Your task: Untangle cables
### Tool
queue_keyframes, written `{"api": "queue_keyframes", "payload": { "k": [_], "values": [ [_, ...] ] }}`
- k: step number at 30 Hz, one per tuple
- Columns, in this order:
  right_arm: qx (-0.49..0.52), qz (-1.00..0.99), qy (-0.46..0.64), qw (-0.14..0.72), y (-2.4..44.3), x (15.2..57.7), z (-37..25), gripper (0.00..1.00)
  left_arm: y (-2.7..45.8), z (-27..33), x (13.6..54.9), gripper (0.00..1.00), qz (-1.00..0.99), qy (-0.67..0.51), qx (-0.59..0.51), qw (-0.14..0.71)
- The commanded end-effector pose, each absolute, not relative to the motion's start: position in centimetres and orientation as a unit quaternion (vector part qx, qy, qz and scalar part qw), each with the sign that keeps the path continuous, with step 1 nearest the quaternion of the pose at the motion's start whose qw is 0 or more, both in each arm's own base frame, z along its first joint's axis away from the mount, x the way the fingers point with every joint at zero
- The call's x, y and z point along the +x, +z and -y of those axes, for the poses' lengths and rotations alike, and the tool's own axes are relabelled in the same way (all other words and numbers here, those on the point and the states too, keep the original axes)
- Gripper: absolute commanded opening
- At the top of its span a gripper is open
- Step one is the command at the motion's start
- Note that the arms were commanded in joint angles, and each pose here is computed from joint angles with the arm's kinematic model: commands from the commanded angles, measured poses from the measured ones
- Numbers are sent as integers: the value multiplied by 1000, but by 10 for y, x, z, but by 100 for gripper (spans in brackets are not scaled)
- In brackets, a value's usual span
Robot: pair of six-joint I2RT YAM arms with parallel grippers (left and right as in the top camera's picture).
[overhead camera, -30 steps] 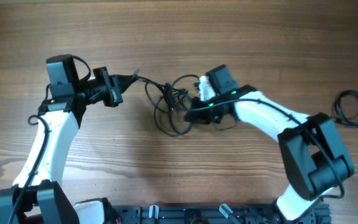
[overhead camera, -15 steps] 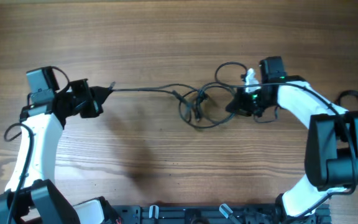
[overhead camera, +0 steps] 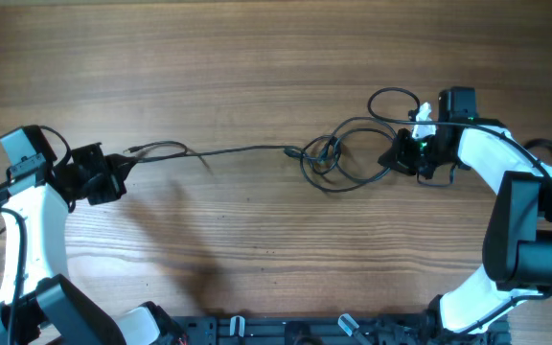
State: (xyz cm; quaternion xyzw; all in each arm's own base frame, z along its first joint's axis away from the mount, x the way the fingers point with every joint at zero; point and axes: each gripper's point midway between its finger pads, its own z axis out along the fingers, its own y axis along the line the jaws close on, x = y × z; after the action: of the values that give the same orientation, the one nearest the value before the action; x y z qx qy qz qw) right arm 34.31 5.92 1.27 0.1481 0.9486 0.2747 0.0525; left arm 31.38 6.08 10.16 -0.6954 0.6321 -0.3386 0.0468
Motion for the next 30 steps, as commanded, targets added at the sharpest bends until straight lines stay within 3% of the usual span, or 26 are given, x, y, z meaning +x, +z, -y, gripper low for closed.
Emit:
{"api": "queue_keyframes", "payload": {
  "k": [1, 3, 6, 10, 16, 23, 30],
  "values": [
    [137, -938, 312, 55, 21, 342, -64, 4, 102, -75, 310, 9, -731, -290, -606, 118],
    [139, -935, 324, 50, 23, 341, -68, 4, 101, -65, 310, 18, -775, -284, -551, 125],
    [139, -934, 325, 47, 24, 340, -69, 4, 100, -40, 314, 20, -824, -279, -477, 129],
    [140, -934, 325, 44, 23, 338, -69, 4, 88, -15, 316, 32, -860, -239, -435, 120],
    [139, -934, 325, 45, 23, 339, -69, 4, 119, 74, 344, 46, -929, -266, -172, 190],
    [139, -934, 325, 44, 23, 338, -69, 4, 127, 162, 344, 70, -940, -230, 12, 253],
    [139, -934, 325, 44, 23, 338, -69, 4, 116, 251, 337, 68, -922, -222, 117, 296]
  ]
}}
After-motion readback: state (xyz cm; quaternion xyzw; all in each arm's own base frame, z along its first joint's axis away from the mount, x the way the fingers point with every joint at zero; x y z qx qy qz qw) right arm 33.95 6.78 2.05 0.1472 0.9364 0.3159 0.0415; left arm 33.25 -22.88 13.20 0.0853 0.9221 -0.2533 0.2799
